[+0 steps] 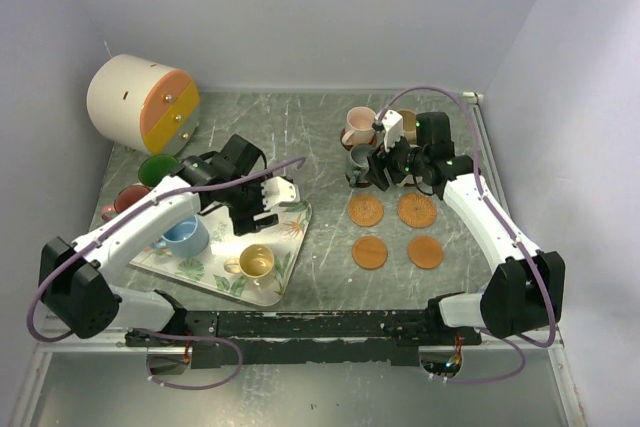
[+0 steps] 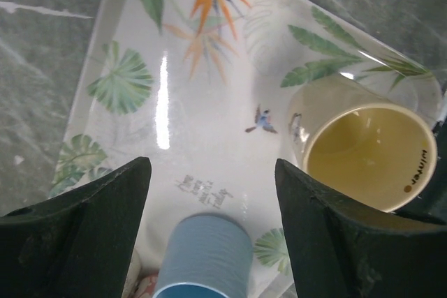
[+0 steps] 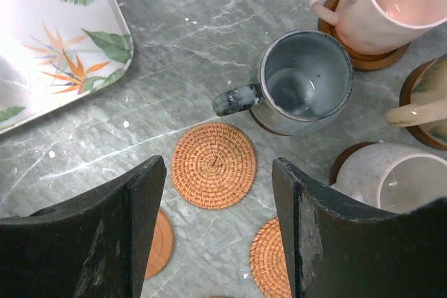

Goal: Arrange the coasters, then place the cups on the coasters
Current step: Pick up the cup from the tray.

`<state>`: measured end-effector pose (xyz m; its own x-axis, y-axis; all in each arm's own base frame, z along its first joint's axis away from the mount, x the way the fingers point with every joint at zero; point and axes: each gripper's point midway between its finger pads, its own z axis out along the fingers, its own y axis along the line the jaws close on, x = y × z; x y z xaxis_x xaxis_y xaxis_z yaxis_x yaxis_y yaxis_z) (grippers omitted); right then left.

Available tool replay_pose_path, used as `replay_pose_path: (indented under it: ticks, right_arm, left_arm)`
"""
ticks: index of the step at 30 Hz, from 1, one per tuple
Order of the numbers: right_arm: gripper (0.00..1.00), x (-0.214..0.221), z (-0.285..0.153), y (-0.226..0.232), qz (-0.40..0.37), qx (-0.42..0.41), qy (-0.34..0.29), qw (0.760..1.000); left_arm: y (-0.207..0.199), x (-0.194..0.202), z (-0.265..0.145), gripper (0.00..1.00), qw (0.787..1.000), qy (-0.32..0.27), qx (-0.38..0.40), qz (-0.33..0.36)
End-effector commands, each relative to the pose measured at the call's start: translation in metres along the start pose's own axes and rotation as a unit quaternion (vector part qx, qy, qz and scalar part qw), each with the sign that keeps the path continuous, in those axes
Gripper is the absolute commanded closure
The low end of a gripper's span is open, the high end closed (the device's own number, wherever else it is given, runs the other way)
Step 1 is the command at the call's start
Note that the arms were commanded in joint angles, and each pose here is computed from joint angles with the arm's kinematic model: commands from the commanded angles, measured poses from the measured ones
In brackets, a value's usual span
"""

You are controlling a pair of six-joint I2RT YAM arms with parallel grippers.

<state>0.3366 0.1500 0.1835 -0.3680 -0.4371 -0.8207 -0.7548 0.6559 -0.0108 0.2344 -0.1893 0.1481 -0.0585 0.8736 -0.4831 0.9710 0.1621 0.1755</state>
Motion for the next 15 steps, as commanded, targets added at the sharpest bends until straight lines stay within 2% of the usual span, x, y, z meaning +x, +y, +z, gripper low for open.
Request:
replay_pose_path:
  ticks: [1,6,15]
  right_arm:
    - [0.37,-0.011,-0.005,-0.004,-0.011,0.015,-0.021,1.000]
    - [0.37,-0.012,-0.007,-0.004,-0.011,0.015,-0.024,1.000]
    - [0.37,-0.011,-0.011,-0.013,0.000,0.026,-0.026,0.999]
  left_arm:
    - [-0.022,-0.008,0.000,0.18,0.998,-0.002,0.066,0.005]
    - [-0.044,-0.010,-0.006,0.19,0.995,-0.012,0.102,0.013]
    - [-0.067,0.000,0.011,0.24,0.992,0.004,0.126,0.030]
